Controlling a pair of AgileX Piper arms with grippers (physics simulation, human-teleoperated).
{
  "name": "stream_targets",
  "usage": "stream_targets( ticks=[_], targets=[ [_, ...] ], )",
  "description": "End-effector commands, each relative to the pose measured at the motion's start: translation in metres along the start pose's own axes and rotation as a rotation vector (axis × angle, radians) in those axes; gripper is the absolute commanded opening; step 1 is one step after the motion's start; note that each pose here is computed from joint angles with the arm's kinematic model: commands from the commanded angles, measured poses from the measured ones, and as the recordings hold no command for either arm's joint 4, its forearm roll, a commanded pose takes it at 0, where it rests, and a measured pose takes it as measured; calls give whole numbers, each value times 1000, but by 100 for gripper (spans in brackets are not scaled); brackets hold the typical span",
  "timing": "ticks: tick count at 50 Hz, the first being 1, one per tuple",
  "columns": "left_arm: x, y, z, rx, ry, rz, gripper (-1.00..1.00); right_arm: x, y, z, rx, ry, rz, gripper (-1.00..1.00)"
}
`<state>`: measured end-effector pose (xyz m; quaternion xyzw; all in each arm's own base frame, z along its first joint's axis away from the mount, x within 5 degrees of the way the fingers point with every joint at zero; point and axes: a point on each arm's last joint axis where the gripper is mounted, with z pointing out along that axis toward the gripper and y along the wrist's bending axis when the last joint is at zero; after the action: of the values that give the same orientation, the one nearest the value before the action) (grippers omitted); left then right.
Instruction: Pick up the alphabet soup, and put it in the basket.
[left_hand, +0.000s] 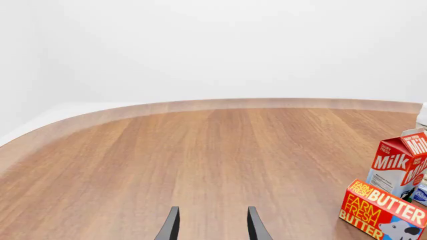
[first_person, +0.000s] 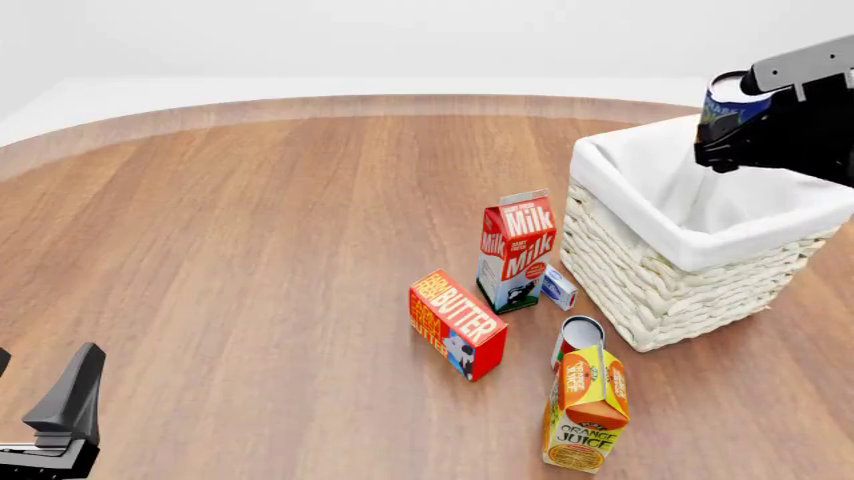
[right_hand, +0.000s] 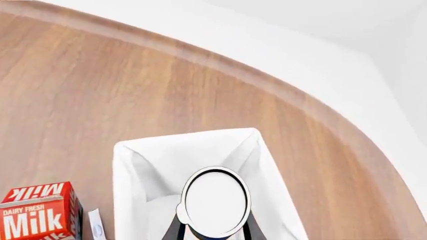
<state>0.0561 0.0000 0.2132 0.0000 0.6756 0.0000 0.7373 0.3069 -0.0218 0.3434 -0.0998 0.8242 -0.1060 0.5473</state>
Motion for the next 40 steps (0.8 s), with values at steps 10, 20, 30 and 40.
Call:
stream_targets(
  ticks=[10,20,30,40],
  targets=[
    [0,0,0,0,0,0,100,-4,-6,21,1,41,-2,-100],
    [0,0,0,0,0,0,100,-3,-4,29,-9,55,-13,-100],
    [0,0,0,0,0,0,100,1,-3,42,-18,78,-23,-100],
    [0,0,0,0,0,0,100,5,-2,49,-27,104,-36,-100]
  ],
)
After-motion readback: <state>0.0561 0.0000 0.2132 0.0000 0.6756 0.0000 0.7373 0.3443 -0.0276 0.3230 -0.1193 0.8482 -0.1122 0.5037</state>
